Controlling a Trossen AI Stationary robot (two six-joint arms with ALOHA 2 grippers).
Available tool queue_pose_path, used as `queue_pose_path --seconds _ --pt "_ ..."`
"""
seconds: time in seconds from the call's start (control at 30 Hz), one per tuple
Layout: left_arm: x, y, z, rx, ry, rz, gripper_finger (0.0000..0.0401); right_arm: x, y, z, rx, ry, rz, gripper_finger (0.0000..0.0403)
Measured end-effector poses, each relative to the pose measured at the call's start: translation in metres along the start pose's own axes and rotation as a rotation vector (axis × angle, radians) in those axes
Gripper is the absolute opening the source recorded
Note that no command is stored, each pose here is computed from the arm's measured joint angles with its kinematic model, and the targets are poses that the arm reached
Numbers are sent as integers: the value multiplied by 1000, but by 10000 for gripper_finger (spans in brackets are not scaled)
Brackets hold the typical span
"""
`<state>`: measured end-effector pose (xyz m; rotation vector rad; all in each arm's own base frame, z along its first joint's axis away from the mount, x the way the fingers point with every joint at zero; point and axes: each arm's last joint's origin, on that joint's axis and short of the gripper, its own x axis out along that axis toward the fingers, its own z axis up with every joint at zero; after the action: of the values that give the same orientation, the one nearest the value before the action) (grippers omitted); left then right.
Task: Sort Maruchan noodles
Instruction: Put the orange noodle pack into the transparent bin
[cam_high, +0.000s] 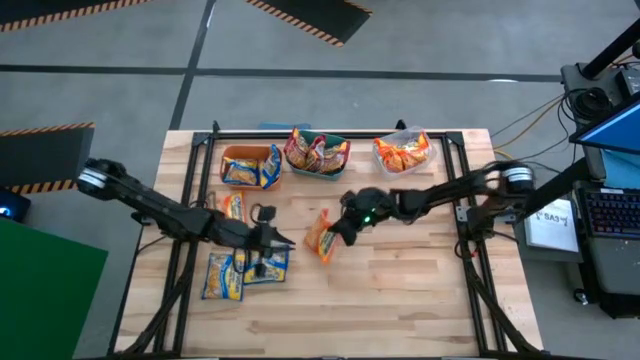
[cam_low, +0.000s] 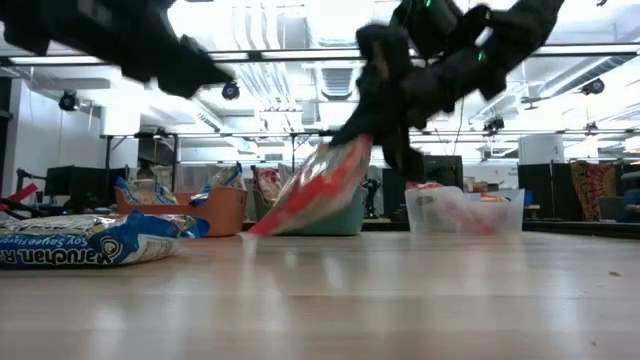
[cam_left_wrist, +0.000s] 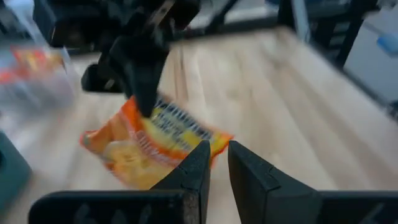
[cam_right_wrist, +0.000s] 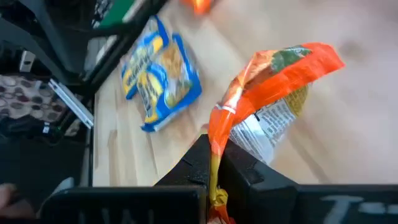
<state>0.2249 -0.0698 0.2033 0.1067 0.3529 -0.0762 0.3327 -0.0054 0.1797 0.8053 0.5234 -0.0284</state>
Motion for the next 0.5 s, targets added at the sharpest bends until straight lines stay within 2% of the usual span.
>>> queue_pose_path --seconds 0.1,0.23,0.37,0.5 --pt "-15 4 15 27 -90 11 40 -27 11 17 -52 -74 -30 11" --pt "-32 9 29 29 -184 43 40 -72 17 36 -108 -185 -149 10" --pt "-46 13 39 59 -270 63 40 -121 12 49 -140 -304 -350 9" --pt "-55 16 47 99 -342 87 40 -164 -3 53 -164 -375 -635 9"
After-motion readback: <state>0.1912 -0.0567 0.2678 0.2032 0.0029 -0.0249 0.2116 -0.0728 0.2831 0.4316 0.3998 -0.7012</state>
